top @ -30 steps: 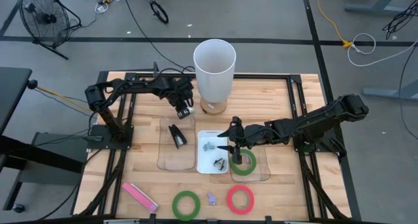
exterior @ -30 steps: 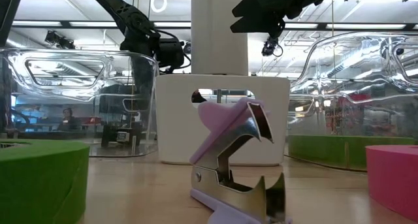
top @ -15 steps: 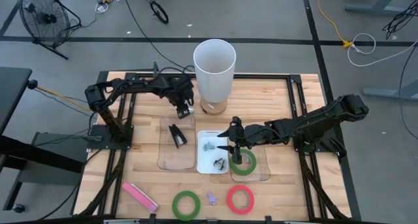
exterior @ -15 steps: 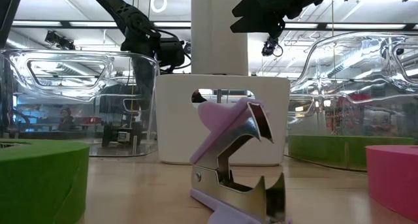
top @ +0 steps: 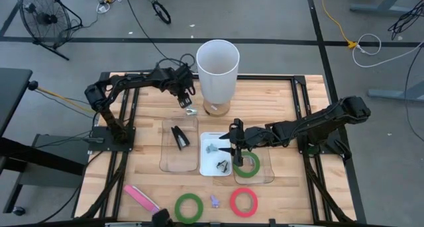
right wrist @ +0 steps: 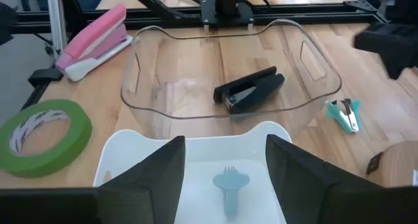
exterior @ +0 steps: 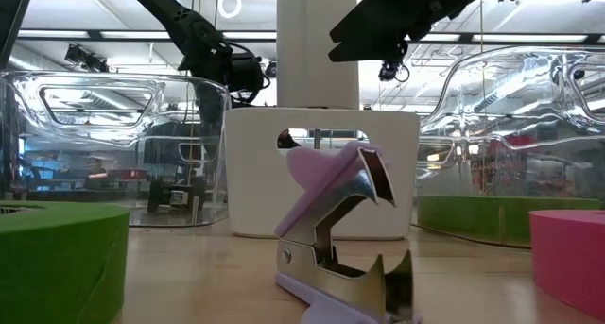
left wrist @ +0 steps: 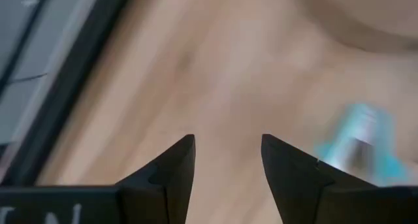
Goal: Pick and place Stapler, Stapler remover, tape
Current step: Put the light blue staple remover into the white bin
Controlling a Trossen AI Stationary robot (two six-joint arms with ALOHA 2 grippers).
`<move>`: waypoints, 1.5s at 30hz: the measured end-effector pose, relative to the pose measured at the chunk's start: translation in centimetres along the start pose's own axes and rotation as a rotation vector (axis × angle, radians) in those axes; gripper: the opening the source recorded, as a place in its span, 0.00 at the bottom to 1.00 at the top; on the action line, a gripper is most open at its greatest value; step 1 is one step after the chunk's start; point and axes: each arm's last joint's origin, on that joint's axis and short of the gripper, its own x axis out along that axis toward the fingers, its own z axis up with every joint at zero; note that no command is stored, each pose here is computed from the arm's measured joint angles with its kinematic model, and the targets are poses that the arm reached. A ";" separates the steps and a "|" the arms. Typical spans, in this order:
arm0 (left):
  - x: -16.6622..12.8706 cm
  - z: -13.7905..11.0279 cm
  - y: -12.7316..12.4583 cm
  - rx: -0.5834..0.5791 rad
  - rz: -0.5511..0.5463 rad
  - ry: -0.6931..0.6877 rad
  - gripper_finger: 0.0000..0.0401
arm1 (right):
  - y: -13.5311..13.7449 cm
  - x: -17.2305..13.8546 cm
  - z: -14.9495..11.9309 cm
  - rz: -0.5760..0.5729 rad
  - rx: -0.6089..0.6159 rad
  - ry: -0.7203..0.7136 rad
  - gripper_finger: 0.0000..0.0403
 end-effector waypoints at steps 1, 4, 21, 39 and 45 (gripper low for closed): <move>0.1 0.0 0.3 -0.023 0.026 0.001 0.45 | -0.1 0.0 0.0 -0.004 0.001 0.002 0.53; 0.5 0.0 0.6 -0.071 0.079 0.005 0.45 | -0.3 0.1 0.0 -0.010 0.006 -0.001 0.53; 2.6 0.0 -3.4 0.000 0.105 0.061 0.45 | -0.3 0.1 0.0 -0.010 0.003 0.002 0.53; 2.3 -0.2 -5.4 0.058 -0.030 0.076 0.45 | -0.3 0.1 0.0 -0.010 0.003 0.003 0.53; 2.2 -0.2 -5.3 0.061 -0.032 0.076 0.45 | -0.3 0.1 0.0 -0.010 0.003 0.003 0.53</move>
